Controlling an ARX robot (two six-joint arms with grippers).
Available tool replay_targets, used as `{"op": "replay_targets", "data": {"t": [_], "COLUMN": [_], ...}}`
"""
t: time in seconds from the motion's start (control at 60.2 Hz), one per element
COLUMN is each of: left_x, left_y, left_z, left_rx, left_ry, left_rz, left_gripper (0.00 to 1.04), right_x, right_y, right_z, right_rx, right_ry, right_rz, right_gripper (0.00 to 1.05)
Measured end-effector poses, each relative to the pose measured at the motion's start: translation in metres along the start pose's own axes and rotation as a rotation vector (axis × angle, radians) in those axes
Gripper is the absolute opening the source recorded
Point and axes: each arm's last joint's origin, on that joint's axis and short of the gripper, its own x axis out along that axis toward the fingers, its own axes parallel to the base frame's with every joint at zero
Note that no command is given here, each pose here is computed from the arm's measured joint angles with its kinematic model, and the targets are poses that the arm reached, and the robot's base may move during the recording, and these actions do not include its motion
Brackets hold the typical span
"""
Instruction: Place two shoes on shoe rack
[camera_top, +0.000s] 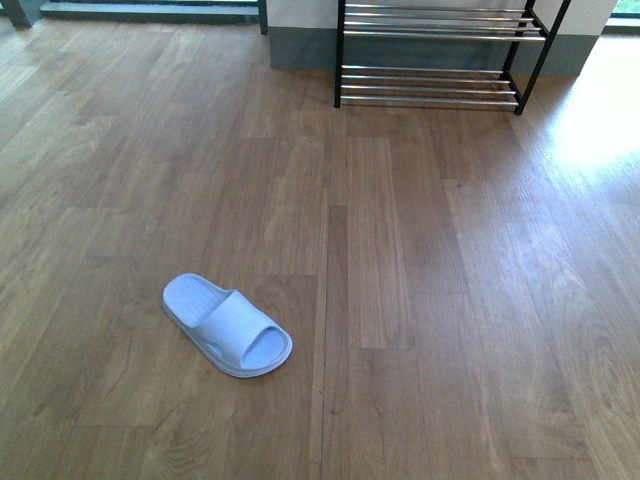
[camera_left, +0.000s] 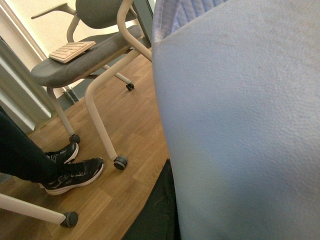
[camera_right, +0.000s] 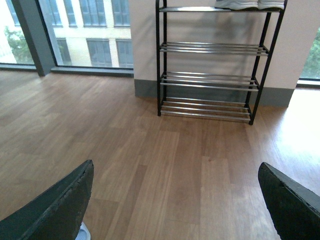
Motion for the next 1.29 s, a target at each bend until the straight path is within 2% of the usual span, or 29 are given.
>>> {"op": "replay_targets", "data": {"t": [1.096, 1.195, 1.295], "left_x": [0.0, 0.0, 0.0], "left_y": [0.0, 0.0, 0.0], "left_z": [0.0, 0.0, 0.0], "left_rx": [0.001, 0.001, 0.001], "left_ry": [0.001, 0.001, 0.001], "left_rz": [0.003, 0.001, 0.001], "left_gripper": [0.02, 0.02, 0.02], "right_x": [0.0, 0.004, 0.019], "right_y": [0.0, 0.004, 0.019], "right_z": [0.0, 0.001, -0.002], "right_rx": [0.0, 0.059, 0.061], "right_ry": [0.0, 0.009, 0.086], "right_rz": [0.004, 0.153, 0.224], "right_gripper": [0.95, 0.95, 0.95]}}
